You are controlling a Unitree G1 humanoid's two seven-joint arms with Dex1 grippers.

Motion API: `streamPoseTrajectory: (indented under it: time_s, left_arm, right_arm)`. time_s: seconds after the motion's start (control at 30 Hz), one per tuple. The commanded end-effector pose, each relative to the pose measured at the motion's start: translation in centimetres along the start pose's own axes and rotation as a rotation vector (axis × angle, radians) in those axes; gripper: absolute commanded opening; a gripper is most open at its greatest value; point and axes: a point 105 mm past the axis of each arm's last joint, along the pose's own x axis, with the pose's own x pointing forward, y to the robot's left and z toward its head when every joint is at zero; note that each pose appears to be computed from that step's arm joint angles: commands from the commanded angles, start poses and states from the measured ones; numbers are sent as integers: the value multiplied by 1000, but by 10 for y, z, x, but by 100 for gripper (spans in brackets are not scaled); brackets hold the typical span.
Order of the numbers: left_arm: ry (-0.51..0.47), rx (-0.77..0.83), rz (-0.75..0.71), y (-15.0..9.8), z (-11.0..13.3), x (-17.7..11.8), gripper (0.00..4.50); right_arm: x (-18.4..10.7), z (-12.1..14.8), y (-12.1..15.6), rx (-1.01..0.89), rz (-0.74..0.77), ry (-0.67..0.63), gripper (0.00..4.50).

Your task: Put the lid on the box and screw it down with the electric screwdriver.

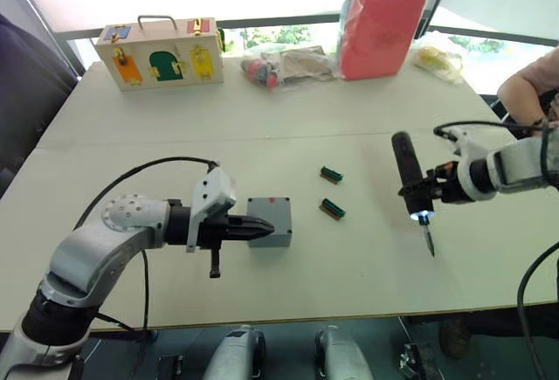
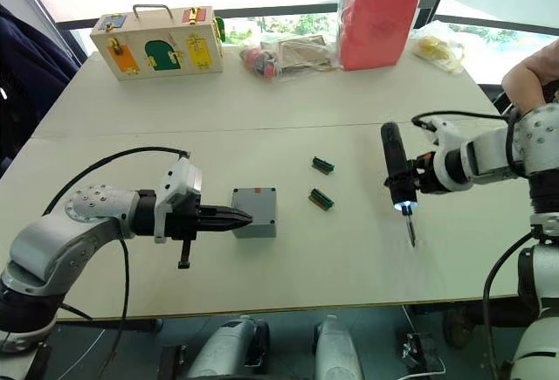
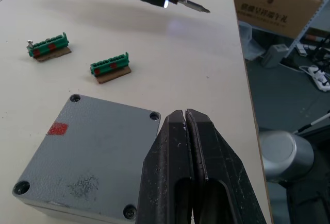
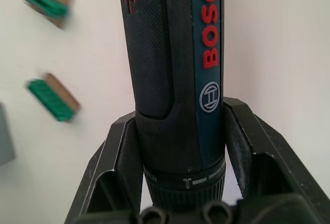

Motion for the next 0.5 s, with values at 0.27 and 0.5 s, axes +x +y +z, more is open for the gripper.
streamPoseTrajectory:
  time_s: [0.27,0.5]
  left_arm:
    - [2,30,20,-8,3,-1,0]
    - [-5,8,51,-2,0,-4,0]
  right_arm:
    - [4,0,-10,37,-51,20,281]
    - [4,2,-8,-15,-75,8,447]
